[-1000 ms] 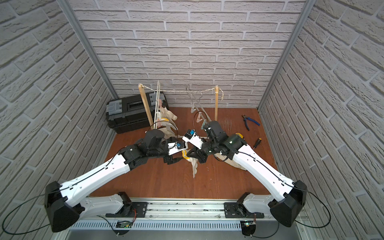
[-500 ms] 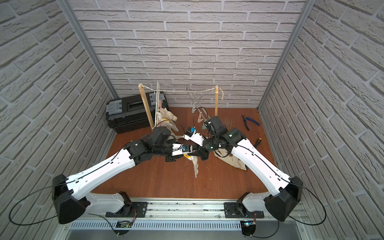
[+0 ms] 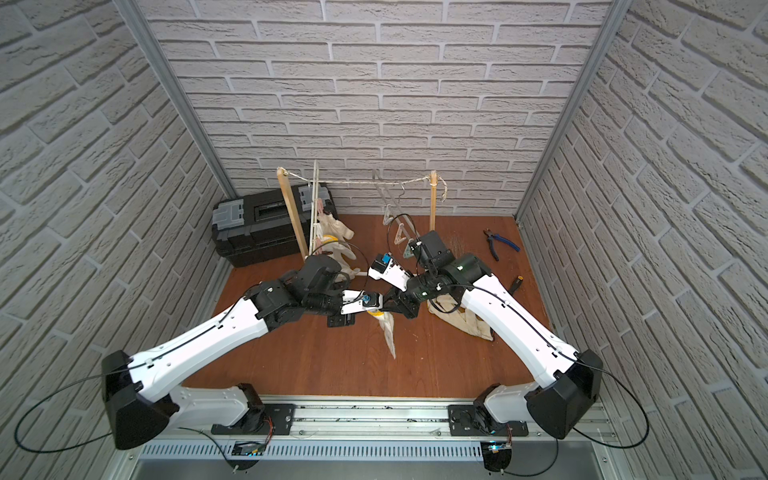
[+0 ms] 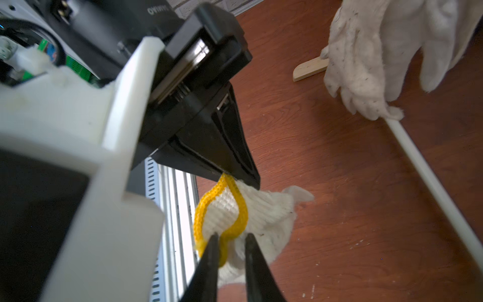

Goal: Clip the gloves onto a hanger to dry
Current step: Pick up the glove from the center of the board.

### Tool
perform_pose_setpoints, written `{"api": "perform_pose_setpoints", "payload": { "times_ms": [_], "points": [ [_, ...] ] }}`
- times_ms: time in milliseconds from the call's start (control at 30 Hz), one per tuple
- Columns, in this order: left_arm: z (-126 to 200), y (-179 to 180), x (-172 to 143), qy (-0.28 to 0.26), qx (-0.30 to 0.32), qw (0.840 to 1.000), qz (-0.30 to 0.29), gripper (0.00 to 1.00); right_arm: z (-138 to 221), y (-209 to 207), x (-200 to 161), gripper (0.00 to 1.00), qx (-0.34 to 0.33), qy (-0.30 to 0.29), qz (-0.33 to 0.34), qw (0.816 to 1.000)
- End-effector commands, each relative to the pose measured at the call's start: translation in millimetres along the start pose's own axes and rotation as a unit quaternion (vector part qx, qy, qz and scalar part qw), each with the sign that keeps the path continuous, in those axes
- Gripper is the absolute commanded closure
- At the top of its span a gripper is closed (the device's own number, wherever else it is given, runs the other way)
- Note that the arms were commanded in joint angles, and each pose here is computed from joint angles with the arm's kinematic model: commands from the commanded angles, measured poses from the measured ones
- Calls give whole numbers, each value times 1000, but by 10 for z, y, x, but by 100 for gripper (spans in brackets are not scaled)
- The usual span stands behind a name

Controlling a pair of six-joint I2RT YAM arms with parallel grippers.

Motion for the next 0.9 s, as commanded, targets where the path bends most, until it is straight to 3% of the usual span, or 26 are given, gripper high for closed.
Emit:
{"api": "perform_pose_setpoints", "payload": {
  "times_ms": [0, 200, 433, 533, 733, 867],
  "points": [
    [121, 133, 62, -3, 14, 998, 56, 100, 99, -91, 147, 61, -53, -59, 29, 996],
    [77, 234, -54, 38, 9, 989, 141, 100, 93, -124, 261, 45, -86, -156, 14, 984],
    [18, 284, -118, 68, 8, 980, 186, 100, -148, -31, 259, 39, -115, -196, 17, 974],
    [22, 332, -110, 63, 12, 977, 204, 100, -179, -16, 279, 36, -129, -229, 17, 965],
    [44, 403, -37, 37, 5, 967, 252, 100, -310, -92, 183, 34, -176, -242, 5, 954],
    [32, 383, 2, 31, -9, 963, 267, 100, -269, -238, 177, 35, -237, -262, -12, 935]
  ]
}}
Point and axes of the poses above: each gripper's point midway between its finger pads, its own z axis back along the fingers, its own y axis along the line the jaws close on, x = y × z, the point moved 1 cm from there along z, back along the fingers, and after that the axes turned 5 degrees about z, right-handed, at the moved point
